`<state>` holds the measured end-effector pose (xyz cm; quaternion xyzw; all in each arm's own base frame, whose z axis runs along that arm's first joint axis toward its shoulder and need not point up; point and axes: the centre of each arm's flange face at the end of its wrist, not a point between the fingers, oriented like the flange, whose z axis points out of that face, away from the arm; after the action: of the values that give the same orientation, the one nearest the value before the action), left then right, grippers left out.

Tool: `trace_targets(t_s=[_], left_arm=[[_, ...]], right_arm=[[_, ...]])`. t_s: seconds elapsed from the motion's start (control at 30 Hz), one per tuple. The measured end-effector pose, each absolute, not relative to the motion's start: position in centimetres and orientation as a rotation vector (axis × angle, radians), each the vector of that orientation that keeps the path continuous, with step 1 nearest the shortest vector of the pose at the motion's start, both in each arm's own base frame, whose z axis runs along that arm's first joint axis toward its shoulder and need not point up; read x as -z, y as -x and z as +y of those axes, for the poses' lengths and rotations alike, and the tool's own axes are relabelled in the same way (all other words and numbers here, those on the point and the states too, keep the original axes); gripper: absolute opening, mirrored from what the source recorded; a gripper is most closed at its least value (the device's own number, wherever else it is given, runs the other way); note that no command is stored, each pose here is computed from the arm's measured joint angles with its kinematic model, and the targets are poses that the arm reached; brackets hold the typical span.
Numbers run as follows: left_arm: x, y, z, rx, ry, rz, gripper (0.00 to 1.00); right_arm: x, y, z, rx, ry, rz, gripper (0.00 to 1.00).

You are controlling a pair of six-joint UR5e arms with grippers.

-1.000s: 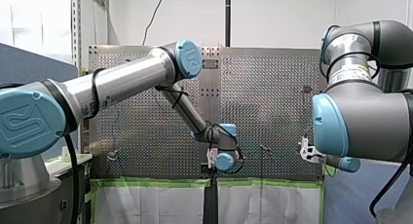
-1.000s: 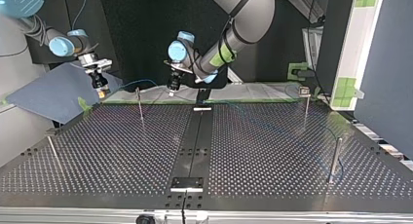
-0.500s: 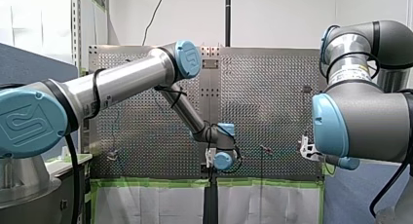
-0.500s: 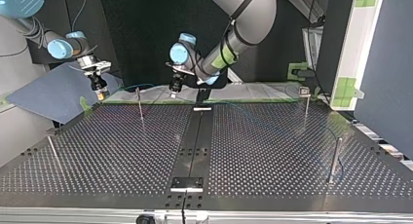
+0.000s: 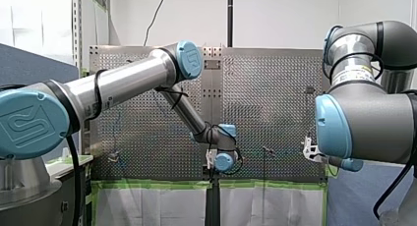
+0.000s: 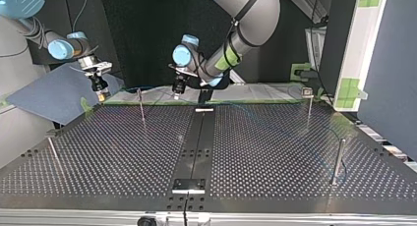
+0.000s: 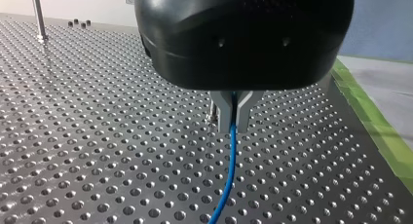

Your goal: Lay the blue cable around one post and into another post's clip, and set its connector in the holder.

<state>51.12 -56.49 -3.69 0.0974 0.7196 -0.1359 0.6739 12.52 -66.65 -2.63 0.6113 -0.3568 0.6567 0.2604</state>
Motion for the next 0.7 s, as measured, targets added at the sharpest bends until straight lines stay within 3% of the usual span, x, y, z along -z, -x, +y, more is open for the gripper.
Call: trace_targets(t_s=[0.7], left_arm=[[3.83,-51.23,-56.33,0.305,-0.225,1.624,0.0]], right_arm=[[2.91,-12.48,-66.85,-1.776,-1.643,-0.981,0.0]])
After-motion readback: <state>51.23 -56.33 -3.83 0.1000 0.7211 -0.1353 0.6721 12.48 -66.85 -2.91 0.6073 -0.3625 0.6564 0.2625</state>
